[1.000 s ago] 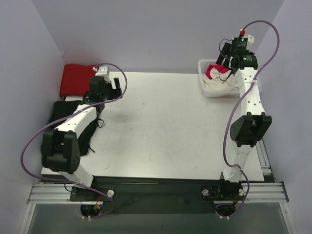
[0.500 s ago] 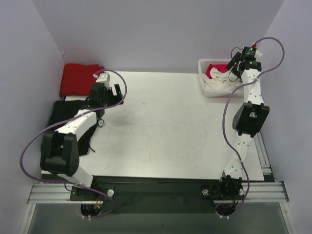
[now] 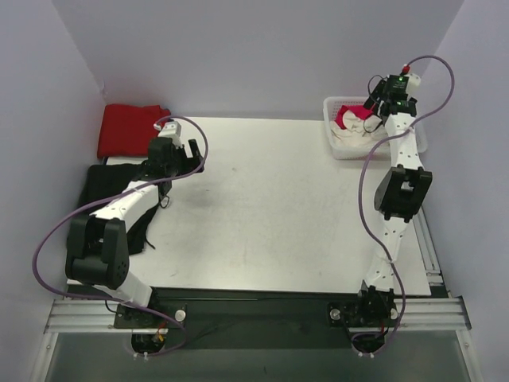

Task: Fold and stack the t-shirts
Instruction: Grab crumpled tshirt from bin with the right arm

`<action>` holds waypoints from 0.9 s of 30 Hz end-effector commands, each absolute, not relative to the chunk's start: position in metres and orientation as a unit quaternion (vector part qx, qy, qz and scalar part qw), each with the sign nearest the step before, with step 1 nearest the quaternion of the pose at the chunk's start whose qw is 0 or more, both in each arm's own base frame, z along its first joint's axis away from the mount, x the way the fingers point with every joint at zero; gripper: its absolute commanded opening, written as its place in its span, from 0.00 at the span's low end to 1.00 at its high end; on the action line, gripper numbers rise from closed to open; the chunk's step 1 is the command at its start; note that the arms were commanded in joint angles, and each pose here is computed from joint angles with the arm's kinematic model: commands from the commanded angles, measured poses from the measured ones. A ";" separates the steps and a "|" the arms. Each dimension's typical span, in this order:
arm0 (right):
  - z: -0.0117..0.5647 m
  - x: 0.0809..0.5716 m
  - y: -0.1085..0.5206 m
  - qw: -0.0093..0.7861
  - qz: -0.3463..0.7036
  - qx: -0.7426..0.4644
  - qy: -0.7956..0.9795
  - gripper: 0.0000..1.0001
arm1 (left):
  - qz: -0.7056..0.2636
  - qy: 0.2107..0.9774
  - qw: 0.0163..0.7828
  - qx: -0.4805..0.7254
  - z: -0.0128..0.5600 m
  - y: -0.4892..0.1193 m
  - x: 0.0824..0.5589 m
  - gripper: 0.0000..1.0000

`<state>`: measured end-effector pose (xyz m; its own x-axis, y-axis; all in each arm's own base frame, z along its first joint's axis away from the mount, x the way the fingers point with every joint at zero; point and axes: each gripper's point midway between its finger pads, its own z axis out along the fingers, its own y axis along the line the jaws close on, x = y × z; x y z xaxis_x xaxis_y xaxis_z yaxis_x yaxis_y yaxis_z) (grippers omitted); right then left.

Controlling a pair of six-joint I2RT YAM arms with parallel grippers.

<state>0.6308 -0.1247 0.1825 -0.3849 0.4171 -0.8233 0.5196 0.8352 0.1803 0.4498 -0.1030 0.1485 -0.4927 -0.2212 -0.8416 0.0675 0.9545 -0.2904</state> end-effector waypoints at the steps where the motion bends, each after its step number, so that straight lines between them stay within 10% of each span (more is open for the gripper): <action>1: 0.180 0.638 -0.115 0.485 -0.103 0.247 0.832 0.77 | -0.159 0.830 0.532 -0.042 0.173 -0.109 0.456 0.97; 27: 0.108 0.626 -0.177 0.421 -0.187 0.295 0.837 0.70 | -0.181 0.825 0.534 -0.040 0.184 -0.124 0.467 0.97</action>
